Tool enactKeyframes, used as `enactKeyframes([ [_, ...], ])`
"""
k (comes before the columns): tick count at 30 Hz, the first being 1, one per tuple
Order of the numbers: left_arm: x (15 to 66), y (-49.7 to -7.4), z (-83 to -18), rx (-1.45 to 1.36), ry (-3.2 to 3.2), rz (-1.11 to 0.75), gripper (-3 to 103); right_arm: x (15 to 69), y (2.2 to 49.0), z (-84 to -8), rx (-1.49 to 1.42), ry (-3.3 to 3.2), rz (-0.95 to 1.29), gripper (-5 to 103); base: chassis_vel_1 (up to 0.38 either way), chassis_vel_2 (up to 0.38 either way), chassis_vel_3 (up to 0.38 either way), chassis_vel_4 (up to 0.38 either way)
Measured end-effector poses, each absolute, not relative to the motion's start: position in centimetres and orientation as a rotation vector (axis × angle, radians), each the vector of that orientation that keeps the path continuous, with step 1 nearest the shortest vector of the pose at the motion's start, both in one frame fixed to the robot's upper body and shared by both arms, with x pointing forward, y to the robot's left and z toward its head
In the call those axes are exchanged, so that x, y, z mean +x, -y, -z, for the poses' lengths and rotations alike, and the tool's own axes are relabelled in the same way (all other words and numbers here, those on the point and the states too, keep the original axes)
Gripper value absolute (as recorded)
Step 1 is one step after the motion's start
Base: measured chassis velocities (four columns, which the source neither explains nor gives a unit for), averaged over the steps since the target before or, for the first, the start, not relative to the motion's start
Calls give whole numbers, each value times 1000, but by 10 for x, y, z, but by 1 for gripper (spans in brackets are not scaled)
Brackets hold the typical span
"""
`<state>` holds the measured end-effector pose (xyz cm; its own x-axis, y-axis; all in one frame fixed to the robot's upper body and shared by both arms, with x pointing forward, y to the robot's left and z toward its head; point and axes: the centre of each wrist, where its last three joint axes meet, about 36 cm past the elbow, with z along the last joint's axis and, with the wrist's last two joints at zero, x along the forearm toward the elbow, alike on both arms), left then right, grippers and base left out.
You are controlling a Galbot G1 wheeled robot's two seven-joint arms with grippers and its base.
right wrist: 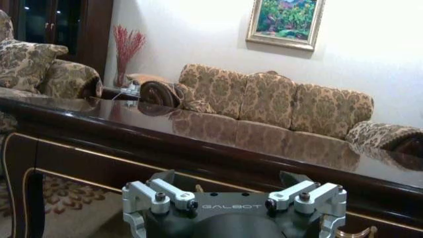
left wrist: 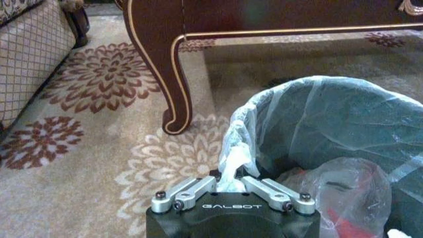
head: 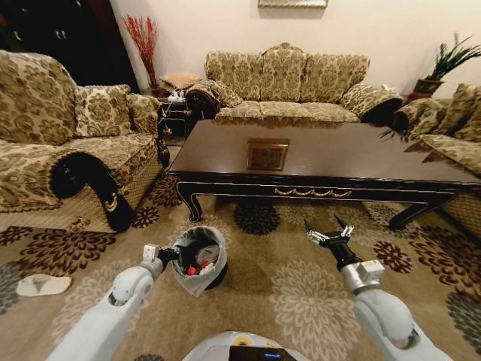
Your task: Move to the front of the table and place the trash on the table into the trash bin.
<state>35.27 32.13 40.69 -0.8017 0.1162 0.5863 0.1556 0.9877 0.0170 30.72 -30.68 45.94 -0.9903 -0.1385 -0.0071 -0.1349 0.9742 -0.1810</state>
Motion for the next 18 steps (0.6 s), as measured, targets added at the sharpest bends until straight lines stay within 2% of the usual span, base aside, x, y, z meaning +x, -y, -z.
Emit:
enactKeyframes([
  [18,360,-323,-395,-181,2499,87,2,306,305,-460,-201,-3122,267,100,0,0,0,0],
])
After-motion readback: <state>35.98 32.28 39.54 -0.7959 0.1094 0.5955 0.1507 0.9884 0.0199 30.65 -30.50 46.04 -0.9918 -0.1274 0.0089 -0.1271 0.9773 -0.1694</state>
